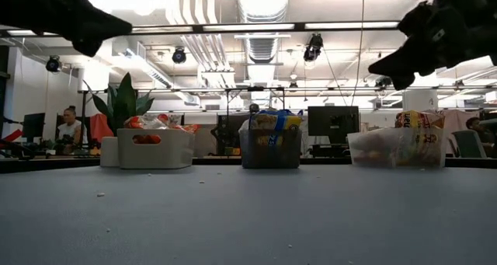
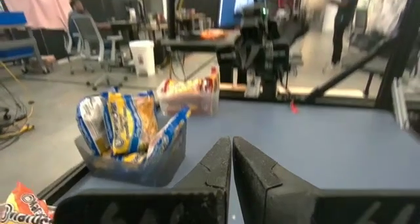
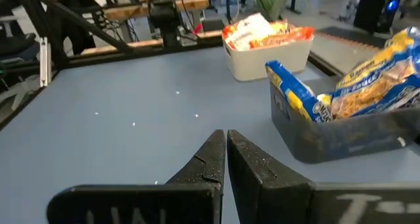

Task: Sort Maruchan noodles
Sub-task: Return to Home Position

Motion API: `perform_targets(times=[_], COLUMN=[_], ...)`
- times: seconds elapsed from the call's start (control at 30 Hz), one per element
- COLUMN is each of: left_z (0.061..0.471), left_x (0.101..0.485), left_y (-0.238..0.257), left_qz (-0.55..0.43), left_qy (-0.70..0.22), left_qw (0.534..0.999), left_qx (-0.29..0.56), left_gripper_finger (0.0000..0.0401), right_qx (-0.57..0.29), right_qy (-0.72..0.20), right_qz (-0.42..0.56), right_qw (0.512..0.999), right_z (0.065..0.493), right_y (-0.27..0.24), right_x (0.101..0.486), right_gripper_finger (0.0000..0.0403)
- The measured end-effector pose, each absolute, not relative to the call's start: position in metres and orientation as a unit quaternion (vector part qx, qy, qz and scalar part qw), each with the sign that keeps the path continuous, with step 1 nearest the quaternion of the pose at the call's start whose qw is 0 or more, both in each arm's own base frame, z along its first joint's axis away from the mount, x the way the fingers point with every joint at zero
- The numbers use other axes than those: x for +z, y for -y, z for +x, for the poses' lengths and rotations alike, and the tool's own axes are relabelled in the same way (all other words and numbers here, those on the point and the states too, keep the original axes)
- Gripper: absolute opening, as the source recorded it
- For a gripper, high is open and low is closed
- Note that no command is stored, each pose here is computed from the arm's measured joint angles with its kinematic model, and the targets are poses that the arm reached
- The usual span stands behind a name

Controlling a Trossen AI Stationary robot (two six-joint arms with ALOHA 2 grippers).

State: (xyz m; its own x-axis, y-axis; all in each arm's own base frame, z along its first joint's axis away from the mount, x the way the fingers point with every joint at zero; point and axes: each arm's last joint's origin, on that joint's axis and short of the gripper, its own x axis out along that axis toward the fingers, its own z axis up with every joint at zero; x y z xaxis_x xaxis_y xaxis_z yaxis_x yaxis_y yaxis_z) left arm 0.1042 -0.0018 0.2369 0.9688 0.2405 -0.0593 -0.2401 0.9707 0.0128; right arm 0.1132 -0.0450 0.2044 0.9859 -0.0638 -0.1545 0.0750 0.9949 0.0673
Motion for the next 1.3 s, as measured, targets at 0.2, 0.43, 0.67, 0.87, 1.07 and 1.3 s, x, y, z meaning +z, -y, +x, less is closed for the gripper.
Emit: perform_targets(times=[0.2, 0.43, 0.67, 0.87, 1.07, 1.3], left_z=[0.083, 0.078, 0.081, 0.086, 0.092, 0.095], left_x=[0.235, 0.224, 0.215, 0.201, 0.187, 0.175], left_y=[-0.001, -0.001, -0.001, 0.002, 0.003, 0.003], left_qz=[-0.005, -0.002, -0.002, 0.002, -0.002, -0.07], left_qy=[0.039, 0.043, 0.029, 0.02, 0.039, 0.021], left_qw=[0.992, 0.992, 0.992, 0.997, 0.997, 0.994], left_qx=[0.121, 0.122, 0.12, 0.074, 0.074, 0.075], left_gripper_finger=[0.0, 0.0, 0.0, 0.0, 0.0, 0.0], right_qx=[-0.01, 0.015, 0.012, 0.009, 0.012, 0.011], right_qy=[-0.023, 0.017, 0.04, 0.032, 0.026, -0.003], right_qz=[0.006, -0.033, -0.083, -0.082, -0.086, -0.002], right_qw=[1.0, 0.999, 0.996, 0.996, 0.996, 1.0], right_z=[0.099, 0.09, 0.084, 0.089, 0.091, 0.094], right_y=[0.037, 0.03, 0.028, 0.03, 0.031, 0.033], right_x=[0.208, 0.207, 0.193, 0.176, 0.172, 0.167], right_gripper_finger=[0.0009, 0.0009, 0.0009, 0.0009, 0.0009, 0.0009])
